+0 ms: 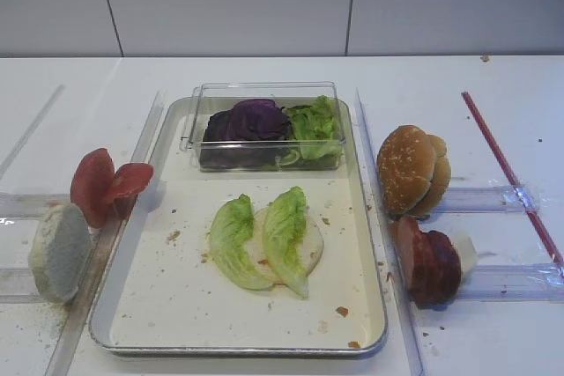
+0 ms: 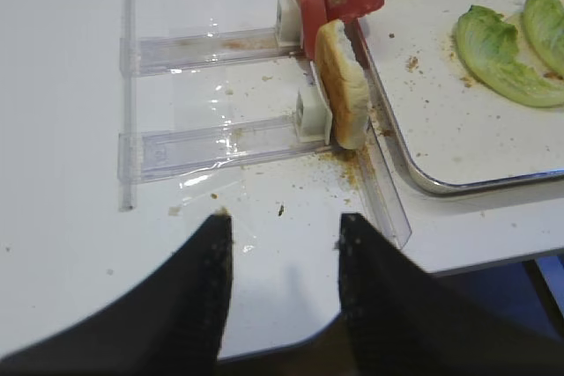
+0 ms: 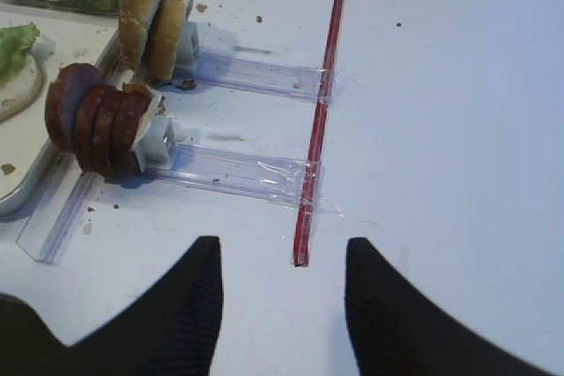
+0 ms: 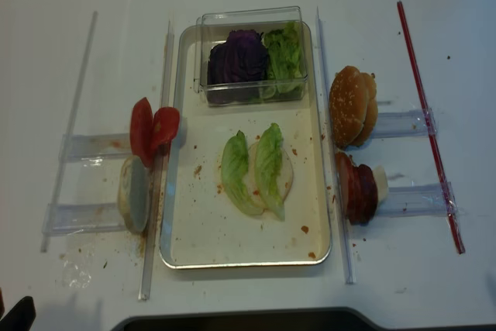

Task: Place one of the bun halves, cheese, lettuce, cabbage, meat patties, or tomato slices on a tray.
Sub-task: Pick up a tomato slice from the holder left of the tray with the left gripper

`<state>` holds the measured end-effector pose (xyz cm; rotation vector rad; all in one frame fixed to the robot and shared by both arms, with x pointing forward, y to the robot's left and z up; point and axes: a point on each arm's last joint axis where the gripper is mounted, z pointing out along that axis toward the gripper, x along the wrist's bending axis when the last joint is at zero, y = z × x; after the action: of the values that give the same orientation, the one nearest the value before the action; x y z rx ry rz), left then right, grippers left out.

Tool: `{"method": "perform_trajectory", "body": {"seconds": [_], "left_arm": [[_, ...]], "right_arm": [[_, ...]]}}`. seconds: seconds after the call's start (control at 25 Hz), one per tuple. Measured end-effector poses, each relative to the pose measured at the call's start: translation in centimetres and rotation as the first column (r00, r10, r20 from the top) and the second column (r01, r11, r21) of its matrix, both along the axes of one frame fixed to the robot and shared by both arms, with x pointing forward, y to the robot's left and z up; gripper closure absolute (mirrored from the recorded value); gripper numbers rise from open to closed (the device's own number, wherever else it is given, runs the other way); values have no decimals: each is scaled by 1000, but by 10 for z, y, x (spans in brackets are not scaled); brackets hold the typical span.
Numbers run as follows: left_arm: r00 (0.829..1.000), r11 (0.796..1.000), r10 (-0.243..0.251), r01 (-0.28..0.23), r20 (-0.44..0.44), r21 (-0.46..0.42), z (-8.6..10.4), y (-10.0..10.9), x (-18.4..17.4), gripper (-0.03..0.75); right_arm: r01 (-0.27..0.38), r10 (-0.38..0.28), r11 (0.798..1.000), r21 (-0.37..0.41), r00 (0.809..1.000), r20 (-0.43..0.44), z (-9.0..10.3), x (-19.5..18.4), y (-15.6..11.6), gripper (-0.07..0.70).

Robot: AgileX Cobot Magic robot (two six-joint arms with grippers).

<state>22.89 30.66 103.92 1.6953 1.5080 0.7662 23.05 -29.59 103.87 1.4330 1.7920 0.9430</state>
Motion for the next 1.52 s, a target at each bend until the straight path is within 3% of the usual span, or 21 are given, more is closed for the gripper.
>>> {"method": "perform_trajectory", "body": {"seconds": [0.28, 0.44, 0.6, 0.76, 0.92, 1.12, 1.24, 1.52], "left_arm": [[1000, 1000, -10, 10, -3, -14, 0, -1, 0, 407], [1000, 999, -19, 19, -6, -32, 0, -3, -1, 306], [999, 998, 2, -5, -52, -55, 3, -2, -4, 229], [990, 999, 3, -9, -141, -44, 25, -5, 6, 214], [981, 996, -29, 13, -193, -84, 54, -13, 23, 212], [957, 984, -77, 29, -280, -174, 80, -28, 51, 212], [927, 975, -113, 35, -356, -218, 90, -38, 77, 212], [875, 978, -136, 45, -465, -202, 101, -53, 139, 212]], "right_arm": [[-2, 2, 1000, -3, 1000, 1, 0, 0, 0, 258], [-2, 2, 1000, -3, 1000, 1, 0, 0, 0, 258], [-2, 2, 1000, -3, 1000, 1, 0, 0, 0, 258], [-2, 2, 1000, -3, 1000, 1, 0, 0, 0, 258], [-2, 2, 1000, -3, 1000, 1, 0, 0, 0, 258], [-2, 2, 1000, -3, 1000, 1, 0, 0, 0, 258], [-2, 2, 1000, -4, 1000, 1, 0, 0, 0, 258], [-3, 3, 1000, -5, 1000, 1, 0, 0, 0, 258]]}}
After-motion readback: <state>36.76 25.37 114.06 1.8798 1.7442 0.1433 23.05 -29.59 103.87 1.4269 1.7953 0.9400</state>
